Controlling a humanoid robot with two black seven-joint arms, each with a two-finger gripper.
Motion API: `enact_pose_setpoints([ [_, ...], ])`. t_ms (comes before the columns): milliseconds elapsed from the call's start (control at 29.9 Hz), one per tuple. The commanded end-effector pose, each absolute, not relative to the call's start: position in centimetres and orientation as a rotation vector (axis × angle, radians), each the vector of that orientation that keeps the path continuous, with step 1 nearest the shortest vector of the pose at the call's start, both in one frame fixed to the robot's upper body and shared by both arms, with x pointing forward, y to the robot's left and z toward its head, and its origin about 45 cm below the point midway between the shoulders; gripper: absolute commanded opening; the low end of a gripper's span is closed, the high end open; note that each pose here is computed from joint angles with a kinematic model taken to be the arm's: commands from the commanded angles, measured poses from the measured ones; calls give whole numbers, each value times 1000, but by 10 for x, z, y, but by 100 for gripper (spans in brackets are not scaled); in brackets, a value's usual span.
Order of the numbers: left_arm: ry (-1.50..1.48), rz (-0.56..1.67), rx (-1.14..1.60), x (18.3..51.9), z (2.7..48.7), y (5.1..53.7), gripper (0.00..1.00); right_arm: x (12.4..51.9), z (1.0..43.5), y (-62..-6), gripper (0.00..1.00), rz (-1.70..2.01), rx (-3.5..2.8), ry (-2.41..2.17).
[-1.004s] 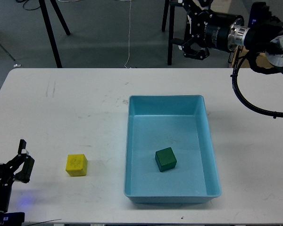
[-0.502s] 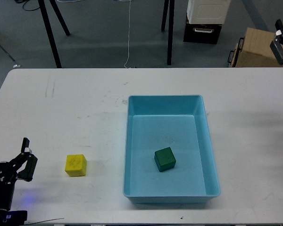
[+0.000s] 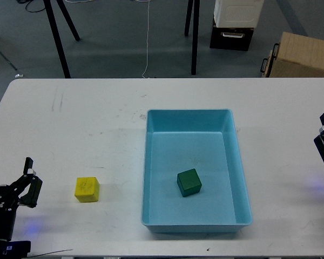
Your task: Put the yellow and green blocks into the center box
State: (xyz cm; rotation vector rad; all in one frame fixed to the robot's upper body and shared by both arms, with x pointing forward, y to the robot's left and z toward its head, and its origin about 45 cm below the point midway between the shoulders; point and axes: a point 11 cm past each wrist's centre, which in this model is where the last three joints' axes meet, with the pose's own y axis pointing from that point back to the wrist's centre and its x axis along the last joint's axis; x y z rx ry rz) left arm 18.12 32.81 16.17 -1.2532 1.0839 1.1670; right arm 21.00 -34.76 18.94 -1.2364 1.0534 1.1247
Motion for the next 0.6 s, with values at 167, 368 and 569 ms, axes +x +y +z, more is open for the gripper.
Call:
enact_pose_setpoints([
  [167, 1072, 1169, -1276, 182, 165, 331, 100, 203, 189, -356, 100, 1117, -1243, 1088],
  [368, 1056, 1177, -1286, 184, 166, 335, 100, 204, 189, -357, 100, 1126, -1267, 1100],
  [569, 1045, 1231, -1294, 186, 155, 351, 100, 206, 195, -366, 100, 1129, -1333, 1134],
])
